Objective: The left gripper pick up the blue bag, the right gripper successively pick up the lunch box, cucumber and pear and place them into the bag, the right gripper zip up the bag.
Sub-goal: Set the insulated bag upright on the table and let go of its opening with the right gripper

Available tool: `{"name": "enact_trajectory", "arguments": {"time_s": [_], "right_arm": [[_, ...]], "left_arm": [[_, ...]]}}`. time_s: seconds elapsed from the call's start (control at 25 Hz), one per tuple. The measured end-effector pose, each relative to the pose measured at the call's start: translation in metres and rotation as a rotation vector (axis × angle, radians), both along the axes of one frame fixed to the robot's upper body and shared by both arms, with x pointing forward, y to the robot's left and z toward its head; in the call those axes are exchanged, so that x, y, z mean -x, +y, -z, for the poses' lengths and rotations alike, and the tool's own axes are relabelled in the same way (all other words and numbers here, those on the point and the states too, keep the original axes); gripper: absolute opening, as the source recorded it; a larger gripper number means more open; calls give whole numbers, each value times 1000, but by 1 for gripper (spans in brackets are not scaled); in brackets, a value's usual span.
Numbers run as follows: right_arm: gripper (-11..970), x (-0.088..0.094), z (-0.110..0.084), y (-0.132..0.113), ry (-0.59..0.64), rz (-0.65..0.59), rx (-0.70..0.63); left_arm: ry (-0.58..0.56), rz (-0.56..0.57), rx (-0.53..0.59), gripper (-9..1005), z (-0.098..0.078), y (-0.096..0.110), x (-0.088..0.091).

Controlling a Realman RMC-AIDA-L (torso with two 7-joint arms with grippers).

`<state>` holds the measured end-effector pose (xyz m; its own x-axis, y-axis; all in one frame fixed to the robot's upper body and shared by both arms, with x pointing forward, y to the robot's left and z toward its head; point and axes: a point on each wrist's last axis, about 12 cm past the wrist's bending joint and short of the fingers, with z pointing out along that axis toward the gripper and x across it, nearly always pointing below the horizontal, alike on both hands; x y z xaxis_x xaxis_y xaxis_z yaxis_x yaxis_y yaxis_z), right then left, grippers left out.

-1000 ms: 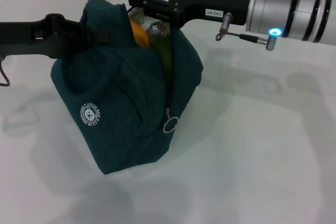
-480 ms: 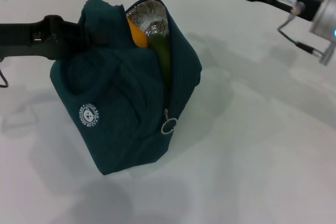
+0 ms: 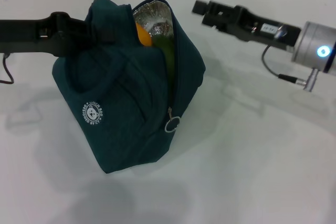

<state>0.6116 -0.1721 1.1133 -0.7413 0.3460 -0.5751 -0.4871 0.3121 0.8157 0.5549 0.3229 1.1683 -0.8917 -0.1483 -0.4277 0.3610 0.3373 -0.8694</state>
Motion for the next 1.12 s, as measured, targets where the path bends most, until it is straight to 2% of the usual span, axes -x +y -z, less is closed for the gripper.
{"name": "enact_trajectory", "arguments": {"time_s": [0.52,0.76,1.12], "right_arm": [[630,4,7,29,34,-122,112],[569,5,9,29,3,-135,149],[322,8,11,25,-33,-133,148]], "left_arm": [[-3,6,0,40,1,-2,0],[-2,9,-3,40,1,-2,0],[-4,17,-3,40,0,-4,-1]]}}
